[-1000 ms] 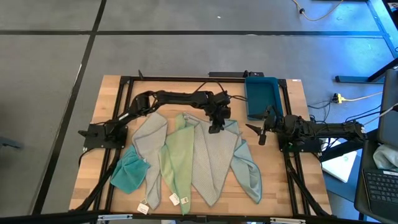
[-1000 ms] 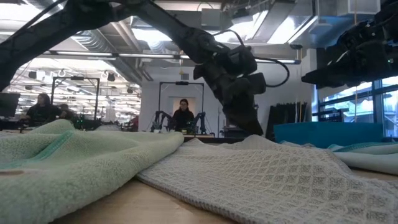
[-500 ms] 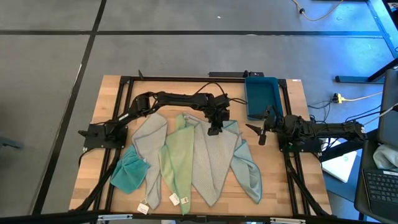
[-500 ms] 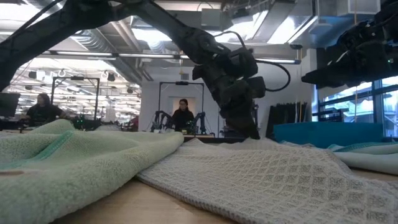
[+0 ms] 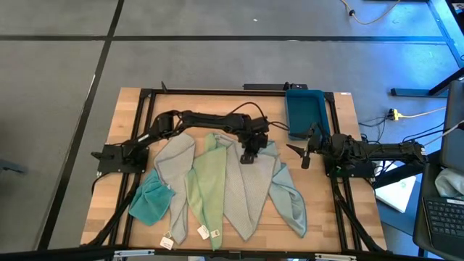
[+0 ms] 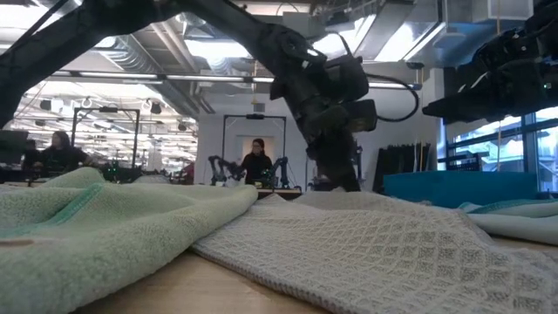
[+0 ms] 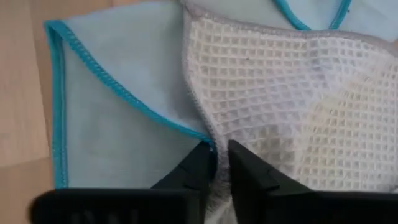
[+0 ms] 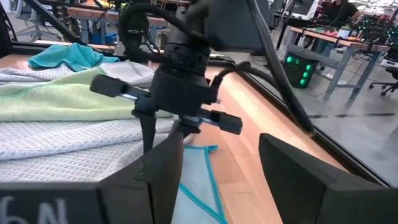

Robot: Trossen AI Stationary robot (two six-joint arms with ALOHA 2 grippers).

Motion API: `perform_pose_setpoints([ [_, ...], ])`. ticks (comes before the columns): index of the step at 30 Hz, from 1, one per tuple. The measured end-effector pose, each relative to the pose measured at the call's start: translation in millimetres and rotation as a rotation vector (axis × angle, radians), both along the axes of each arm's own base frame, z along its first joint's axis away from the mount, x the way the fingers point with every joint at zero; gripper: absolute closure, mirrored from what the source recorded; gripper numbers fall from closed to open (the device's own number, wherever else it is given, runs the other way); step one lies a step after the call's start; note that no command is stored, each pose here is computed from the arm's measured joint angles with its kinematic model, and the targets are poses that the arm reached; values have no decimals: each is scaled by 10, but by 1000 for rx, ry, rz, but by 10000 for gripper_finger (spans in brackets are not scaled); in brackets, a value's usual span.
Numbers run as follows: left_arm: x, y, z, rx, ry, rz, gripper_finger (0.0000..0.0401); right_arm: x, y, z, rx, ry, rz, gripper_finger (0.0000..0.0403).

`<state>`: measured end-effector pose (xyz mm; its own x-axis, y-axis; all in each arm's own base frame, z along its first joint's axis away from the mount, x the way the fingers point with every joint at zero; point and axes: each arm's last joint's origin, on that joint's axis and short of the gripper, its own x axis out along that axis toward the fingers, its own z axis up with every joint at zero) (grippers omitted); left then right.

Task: Fold microfiber towels
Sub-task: Fold the green microfiber cloth

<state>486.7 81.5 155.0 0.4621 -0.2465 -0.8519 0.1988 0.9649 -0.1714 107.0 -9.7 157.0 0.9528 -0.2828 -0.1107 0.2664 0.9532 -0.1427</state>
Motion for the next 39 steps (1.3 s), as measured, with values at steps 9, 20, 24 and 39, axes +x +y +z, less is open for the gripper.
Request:
perform_pose_setpoints([
  [9,89,23,386,196,-21,40,397,0,0,0,0,0,0,190],
  [20,82,67,694,340,-1,67,400,0,0,0,0,0,-1,190],
  [24,31,67,679,370,65,75,400,0,0,0,0,0,-1,190],
  [39,-151,-32,609,316,281,112,399,0,0,0,3,0,-1,190],
])
